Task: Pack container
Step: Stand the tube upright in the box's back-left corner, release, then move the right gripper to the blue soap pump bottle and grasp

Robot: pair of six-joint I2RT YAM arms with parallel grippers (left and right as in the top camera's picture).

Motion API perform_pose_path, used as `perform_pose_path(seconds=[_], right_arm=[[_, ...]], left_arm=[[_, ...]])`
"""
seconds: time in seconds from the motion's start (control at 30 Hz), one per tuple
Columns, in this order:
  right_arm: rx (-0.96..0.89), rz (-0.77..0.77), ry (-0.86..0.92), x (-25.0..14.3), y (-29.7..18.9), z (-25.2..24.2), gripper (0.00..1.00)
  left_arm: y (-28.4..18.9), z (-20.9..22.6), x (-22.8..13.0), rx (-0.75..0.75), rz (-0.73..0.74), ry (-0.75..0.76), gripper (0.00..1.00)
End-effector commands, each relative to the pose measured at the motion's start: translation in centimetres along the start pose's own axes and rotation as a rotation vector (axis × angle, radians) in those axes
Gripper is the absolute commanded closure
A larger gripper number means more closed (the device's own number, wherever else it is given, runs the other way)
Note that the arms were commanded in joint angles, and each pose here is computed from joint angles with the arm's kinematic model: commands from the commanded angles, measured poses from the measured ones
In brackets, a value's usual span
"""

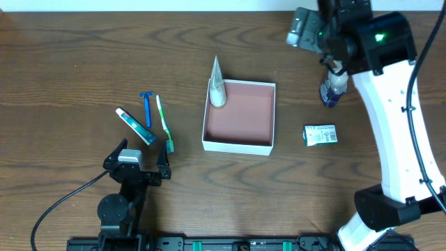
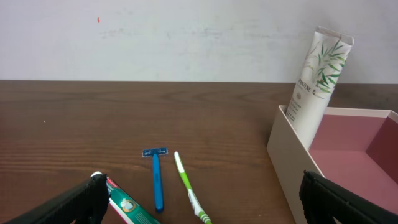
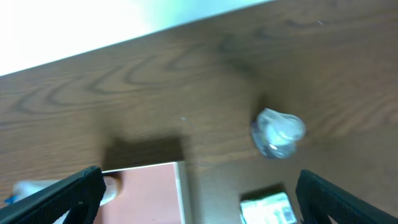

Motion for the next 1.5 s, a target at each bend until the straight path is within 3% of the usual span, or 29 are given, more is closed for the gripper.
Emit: perform_pose_path(seconds=[0.0,0.27,0.73,1.07,1.47], right_arm=[[-0.014,0.027,-0.001,0.0,0.6,-1.1,0.01],[-0.065,0.055,0.096,-0.8,1.4,-1.9,0.01],[-0.115,0.242,-0.004,-4.9,1.6,-3.6,0.01],[-0.179,0.164,-0.018,-3.8,3.4,-4.2,0.01],[-0.263,0.186,-0.045,-4.3,3.8,-6.2,0.01]], left_arm=[[0.1,0.2,-1.5,0.007,0.043,-0.004,0.02],[0.1,0.2,-1.5,0.007,0.043,-0.004,0.02],[0.1,0.2,-1.5,0.007,0.043,-0.004,0.02],[0.1,0.2,-1.5,0.007,0.043,-0.004,0.02],[0.1,0.2,-1.5,0.007,0.043,-0.004,0.02]])
Point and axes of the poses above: each gripper's point midway between its finger pads, its own y axis out along the fingers, its own z axis along the line the jaws close on, x = y × z, the point moved 1 cm from there along -y, back along the fingers, and after that the axes turned 1 degree about -y, right-handed, at the moved point
